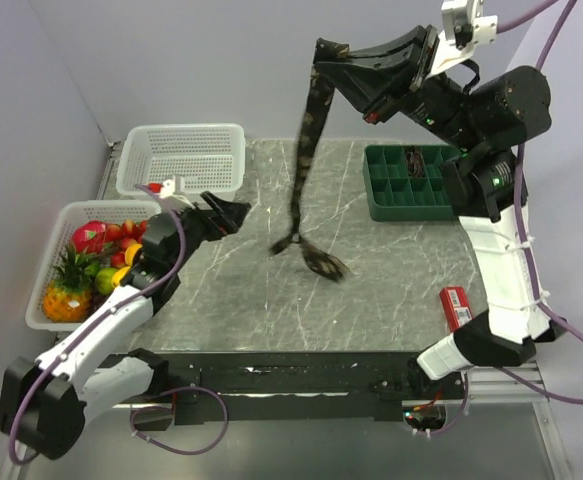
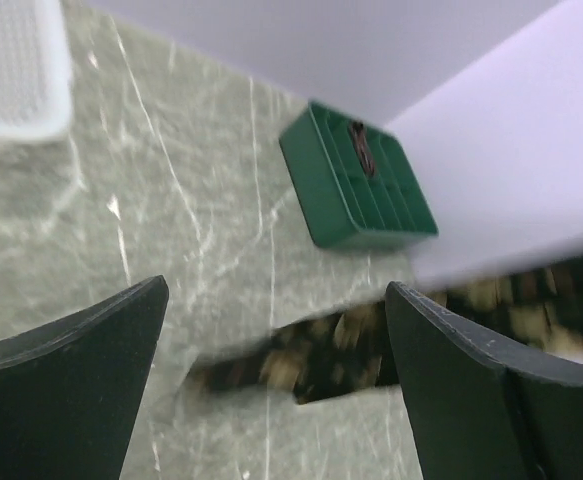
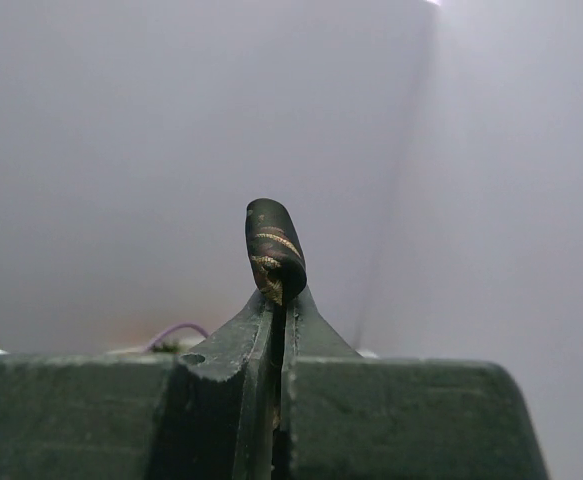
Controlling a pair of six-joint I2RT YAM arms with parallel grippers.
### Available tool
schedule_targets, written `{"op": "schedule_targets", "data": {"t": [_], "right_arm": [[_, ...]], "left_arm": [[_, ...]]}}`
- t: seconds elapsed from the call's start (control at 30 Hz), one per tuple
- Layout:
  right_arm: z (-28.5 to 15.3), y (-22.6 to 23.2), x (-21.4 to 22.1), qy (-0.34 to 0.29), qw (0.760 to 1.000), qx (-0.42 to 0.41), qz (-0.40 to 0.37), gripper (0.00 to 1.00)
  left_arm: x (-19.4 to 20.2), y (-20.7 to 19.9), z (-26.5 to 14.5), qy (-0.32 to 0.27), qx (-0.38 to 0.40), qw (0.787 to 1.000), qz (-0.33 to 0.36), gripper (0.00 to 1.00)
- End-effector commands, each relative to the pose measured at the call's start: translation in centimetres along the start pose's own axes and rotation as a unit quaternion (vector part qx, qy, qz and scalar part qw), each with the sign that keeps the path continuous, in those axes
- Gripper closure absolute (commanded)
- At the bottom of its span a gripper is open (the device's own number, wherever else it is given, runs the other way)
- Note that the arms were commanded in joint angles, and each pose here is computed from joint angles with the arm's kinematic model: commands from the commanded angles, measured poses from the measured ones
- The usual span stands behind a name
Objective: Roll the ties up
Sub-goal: Place the tie at the center of the board.
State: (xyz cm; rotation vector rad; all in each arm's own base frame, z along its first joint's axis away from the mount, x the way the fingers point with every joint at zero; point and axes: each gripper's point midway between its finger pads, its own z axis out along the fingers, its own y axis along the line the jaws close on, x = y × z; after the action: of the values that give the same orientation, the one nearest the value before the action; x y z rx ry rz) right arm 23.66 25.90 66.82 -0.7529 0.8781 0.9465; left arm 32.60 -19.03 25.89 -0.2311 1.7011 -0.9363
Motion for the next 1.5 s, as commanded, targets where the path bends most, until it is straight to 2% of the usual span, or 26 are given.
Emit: {"op": "schedule_targets", "data": {"t": [0.0,0.17,0.2,0.33,0.4,0.53,0.57,0.63,0.67,0.7,0.83,1.0,1.03,1.07,1.13,1.23,1.33,1.47], "right_arm": [[0.2,4.2,-3.4,-0.04,0.993,-0.108,0.03,1.0],[-2.2,3.4,-3.3,-0.062,0.998,-0.031,0.008,1.0],[-2.8,1.5,-3.3,-0.075,0.997,0.034,0.009,1.0],[-5.1,-0.5,-2.3,-0.074,0.99,0.12,-0.004,1.0],[-5.2,-1.2,-2.0,-0.055,0.989,0.139,-0.006,1.0],[-4.8,-2.0,-3.6,-0.068,0.985,0.155,-0.018,1.0],[-4.7,-2.2,-3.1,-0.058,0.986,0.158,-0.012,1.0],[-4.5,-2.6,-3.2,-0.054,0.985,0.163,-0.015,1.0],[-4.4,-2.6,-3.2,-0.052,0.985,0.163,-0.016,1.0],[-4.3,-2.6,-3.2,-0.05,0.985,0.162,-0.017,1.0],[-4.3,-2.6,-2.5,-0.039,0.986,0.159,-0.016,1.0],[-4.7,-3.0,-2.8,-0.047,0.983,0.176,-0.015,1.0],[-4.5,-3.4,-2.6,-0.044,0.982,0.181,-0.013,1.0],[-4.5,-3.6,-2.8,-0.046,0.981,0.188,-0.013,1.0],[-4.8,-4.5,-3.3,-0.053,0.975,0.214,-0.013,1.0],[-5.6,-5.9,-4.1,-0.066,0.964,0.258,-0.021,1.0],[-6.2,-6.8,-4.9,-0.085,0.954,0.286,-0.031,1.0],[-6.4,-7.1,-6.1,-0.108,0.947,0.299,-0.035,1.0]], "left_arm": [[-3.4,0.6,-1.2,-0.044,-0.022,0.998,0.025,0.04],[-3.8,1.5,-1.8,-0.054,-0.036,0.997,0.041,0.04],[-3.6,1.8,-1.4,-0.047,-0.042,0.997,0.044,0.04],[-2.9,1.9,0.0,-0.02,-0.037,0.997,0.061,0.04],[-1.9,1.0,0.8,0.009,-0.003,0.998,0.068,0.04],[-0.4,-2.1,1.1,0.043,0.101,0.991,0.082,0.04],[-0.8,-3.2,1.0,0.034,0.129,0.987,0.091,0.04],[0.4,-4.7,0.2,0.059,0.189,0.975,0.106,0.04],[0.0,-6.2,-0.3,0.048,0.227,0.965,0.118,0.04],[0.6,-7.2,-1.1,0.063,0.265,0.954,0.127,0.04],[0.2,-10.7,-2.7,0.075,0.352,0.92,0.158,0.04],[1.1,-14.0,-1.9,0.105,0.385,0.9,0.177,0.03],[1.9,-13.6,-1.1,0.118,0.363,0.909,0.169,0.03],[3.0,-14.4,-1.1,0.13,0.37,0.905,0.165,0.02],[4.5,-14.2,-0.1,0.141,0.362,0.911,0.139,0.01],[8.4,-12.4,0.2,0.191,0.352,0.914,0.061,0.04],[11.0,-11.0,0.2,0.211,0.348,0.913,-0.005,0.04],[13.4,-9.9,-0.2,0.23,0.356,0.905,-0.048,0.05]]}}
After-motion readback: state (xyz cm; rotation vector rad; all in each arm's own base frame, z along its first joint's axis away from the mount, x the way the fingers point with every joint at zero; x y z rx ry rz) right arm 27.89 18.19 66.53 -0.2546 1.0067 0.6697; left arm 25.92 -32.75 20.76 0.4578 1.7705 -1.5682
